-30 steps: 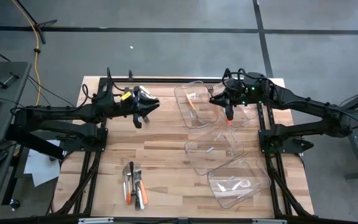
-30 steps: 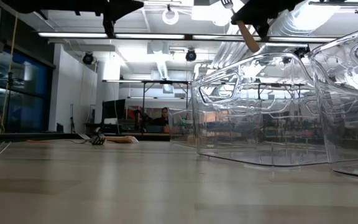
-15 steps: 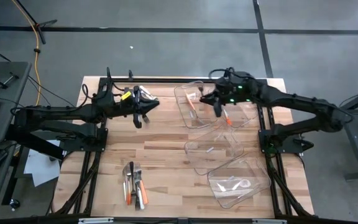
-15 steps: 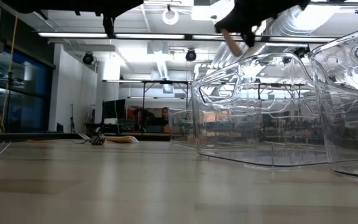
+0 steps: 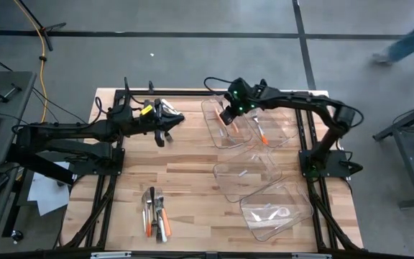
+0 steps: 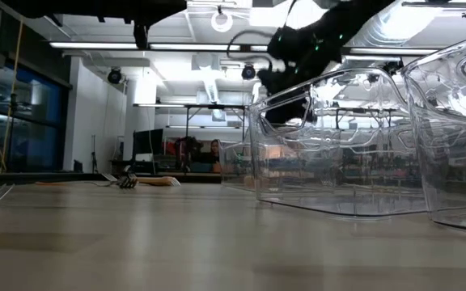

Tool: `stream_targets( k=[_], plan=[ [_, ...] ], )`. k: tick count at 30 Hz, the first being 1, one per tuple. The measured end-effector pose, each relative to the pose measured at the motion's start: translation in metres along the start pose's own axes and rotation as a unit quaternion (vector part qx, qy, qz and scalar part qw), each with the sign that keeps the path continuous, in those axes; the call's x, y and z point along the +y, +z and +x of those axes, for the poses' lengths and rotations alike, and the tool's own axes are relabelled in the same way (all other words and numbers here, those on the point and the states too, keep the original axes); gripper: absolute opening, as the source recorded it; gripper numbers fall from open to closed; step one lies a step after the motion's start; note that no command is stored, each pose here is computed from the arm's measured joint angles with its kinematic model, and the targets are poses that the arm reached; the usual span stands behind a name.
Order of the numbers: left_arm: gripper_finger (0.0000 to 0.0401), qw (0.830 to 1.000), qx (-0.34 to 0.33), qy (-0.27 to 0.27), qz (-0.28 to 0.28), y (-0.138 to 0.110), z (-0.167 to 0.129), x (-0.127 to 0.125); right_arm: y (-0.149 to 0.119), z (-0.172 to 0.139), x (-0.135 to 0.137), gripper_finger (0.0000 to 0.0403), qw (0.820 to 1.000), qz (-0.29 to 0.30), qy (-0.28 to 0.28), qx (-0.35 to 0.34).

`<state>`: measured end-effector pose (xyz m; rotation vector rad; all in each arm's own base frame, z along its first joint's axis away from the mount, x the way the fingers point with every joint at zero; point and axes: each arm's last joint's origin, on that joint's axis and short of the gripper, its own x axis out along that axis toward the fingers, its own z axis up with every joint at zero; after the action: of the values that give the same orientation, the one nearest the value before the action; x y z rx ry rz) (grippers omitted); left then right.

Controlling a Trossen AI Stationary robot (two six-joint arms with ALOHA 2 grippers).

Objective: Sort silverware by color (type)
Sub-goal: Put the light orange fork into the left transparent bin, then put the orange fork into the right transparent bin

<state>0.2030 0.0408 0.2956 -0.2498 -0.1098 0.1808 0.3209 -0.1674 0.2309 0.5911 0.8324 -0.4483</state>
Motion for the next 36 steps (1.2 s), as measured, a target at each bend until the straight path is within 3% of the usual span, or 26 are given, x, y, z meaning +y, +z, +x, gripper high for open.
stream_targets(
  k=[12,18,30,36],
  plan=[
    [0.0000,1.000,-0.007,0.025,0.000,0.001,0.000,0.002,-0.006,0.032,-0.019,0.0021,0.998,0.042,-0.023,0.038],
    [0.0000,1.000,-0.008,0.029,0.000,0.001,0.000,0.002,-0.005,0.032,-0.019,0.0053,0.998,0.043,-0.022,0.037],
    [0.0000,0.999,-0.010,0.034,0.001,0.001,0.000,0.003,-0.005,0.030,-0.018,0.0061,0.998,0.037,-0.017,0.037],
    [0.0000,0.999,-0.010,0.036,0.001,0.001,0.000,0.003,0.003,0.002,-0.011,0.0062,1.000,-0.013,0.012,0.003]
  ],
)
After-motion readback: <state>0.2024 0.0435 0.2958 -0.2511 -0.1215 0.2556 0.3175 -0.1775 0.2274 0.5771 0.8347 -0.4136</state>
